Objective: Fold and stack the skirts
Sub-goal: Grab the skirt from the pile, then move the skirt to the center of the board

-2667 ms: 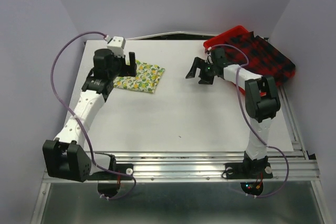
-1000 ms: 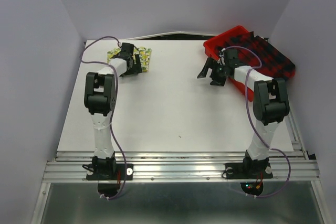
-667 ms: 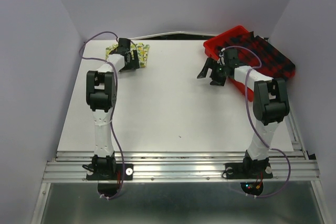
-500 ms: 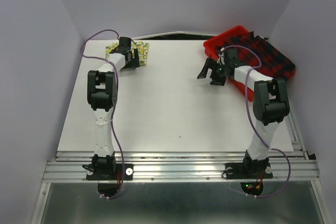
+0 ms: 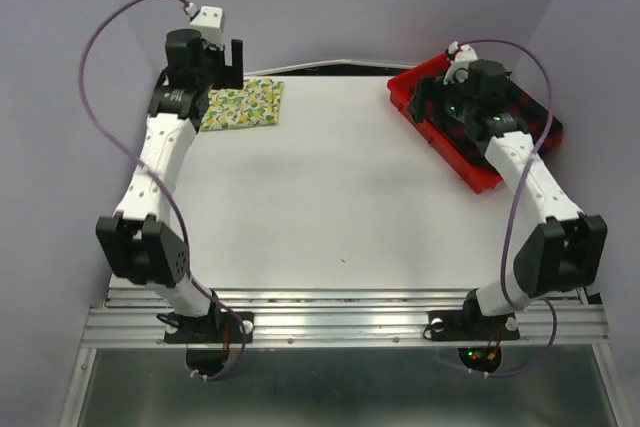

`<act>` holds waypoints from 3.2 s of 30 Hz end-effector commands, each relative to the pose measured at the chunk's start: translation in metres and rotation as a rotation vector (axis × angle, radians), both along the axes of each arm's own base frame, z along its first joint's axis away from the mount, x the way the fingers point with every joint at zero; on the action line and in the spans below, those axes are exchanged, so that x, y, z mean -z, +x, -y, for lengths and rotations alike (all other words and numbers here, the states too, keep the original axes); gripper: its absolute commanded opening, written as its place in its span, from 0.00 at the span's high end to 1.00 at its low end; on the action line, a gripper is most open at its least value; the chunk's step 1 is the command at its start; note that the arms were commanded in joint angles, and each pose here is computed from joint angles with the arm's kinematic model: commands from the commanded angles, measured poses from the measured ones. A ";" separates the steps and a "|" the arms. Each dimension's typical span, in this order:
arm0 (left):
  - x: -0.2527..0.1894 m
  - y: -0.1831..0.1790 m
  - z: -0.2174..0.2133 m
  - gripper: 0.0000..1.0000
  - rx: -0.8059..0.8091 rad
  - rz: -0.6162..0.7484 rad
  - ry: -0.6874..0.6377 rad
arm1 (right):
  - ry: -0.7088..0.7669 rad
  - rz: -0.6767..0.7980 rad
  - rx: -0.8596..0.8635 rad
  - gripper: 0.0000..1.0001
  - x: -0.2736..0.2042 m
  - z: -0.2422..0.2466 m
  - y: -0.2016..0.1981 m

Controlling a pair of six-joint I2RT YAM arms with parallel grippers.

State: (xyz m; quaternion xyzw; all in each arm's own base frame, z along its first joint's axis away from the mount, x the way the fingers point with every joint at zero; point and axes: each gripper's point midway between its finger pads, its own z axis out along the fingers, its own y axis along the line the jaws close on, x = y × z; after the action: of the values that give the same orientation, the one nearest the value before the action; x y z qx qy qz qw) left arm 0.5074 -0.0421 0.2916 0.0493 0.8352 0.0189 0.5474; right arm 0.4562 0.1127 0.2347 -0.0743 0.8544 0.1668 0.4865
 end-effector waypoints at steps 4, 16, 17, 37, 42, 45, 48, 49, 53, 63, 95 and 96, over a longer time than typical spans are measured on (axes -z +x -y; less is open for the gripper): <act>-0.039 -0.092 0.045 0.01 0.323 0.071 -0.091 | -0.376 0.208 0.177 0.00 -0.071 0.123 -0.004; -0.009 -0.126 0.068 0.01 0.433 0.019 -0.202 | -0.615 -0.099 0.022 0.00 0.022 0.219 0.054; -0.006 -0.125 0.070 0.01 0.440 0.008 -0.211 | -0.609 -0.140 0.006 0.00 0.046 0.221 0.062; 0.012 -0.112 0.063 0.01 0.389 -0.055 -0.185 | -0.533 -0.352 -0.044 0.99 0.153 0.223 0.086; 0.008 -0.108 0.054 0.02 0.340 -0.038 -0.182 | -0.330 -0.034 0.041 0.99 -0.008 0.191 0.096; 0.003 -0.106 0.052 0.01 0.333 -0.029 -0.184 | -0.222 0.169 0.057 0.99 -0.109 0.169 0.084; -0.002 -0.101 0.050 0.01 0.340 -0.036 -0.166 | -0.111 0.343 0.046 0.99 -0.188 0.145 0.061; -0.005 -0.099 0.049 0.01 0.341 -0.031 -0.161 | -0.066 0.380 0.003 0.99 -0.205 0.133 0.052; -0.028 -0.092 0.042 0.02 0.344 0.017 -0.164 | 0.163 0.540 -0.106 0.99 -0.286 0.090 0.010; -0.071 -0.110 0.039 0.04 0.430 0.131 -0.258 | 0.540 0.716 -0.534 0.99 -0.391 -0.016 -0.094; 0.020 -0.172 -0.017 0.03 0.599 -0.141 -0.330 | 0.038 0.161 -0.988 0.02 -0.051 -0.324 -0.201; 0.024 -0.175 -0.014 0.03 0.643 -0.155 -0.284 | 0.052 0.141 -0.958 0.00 -0.053 -0.313 -0.196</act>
State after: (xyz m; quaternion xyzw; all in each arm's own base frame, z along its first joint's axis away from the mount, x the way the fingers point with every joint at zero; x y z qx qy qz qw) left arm 0.3578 0.0004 0.2549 0.1200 0.8370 -0.2420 0.4759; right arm 0.2328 0.4564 0.2286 -0.5075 0.6845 0.3942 0.3441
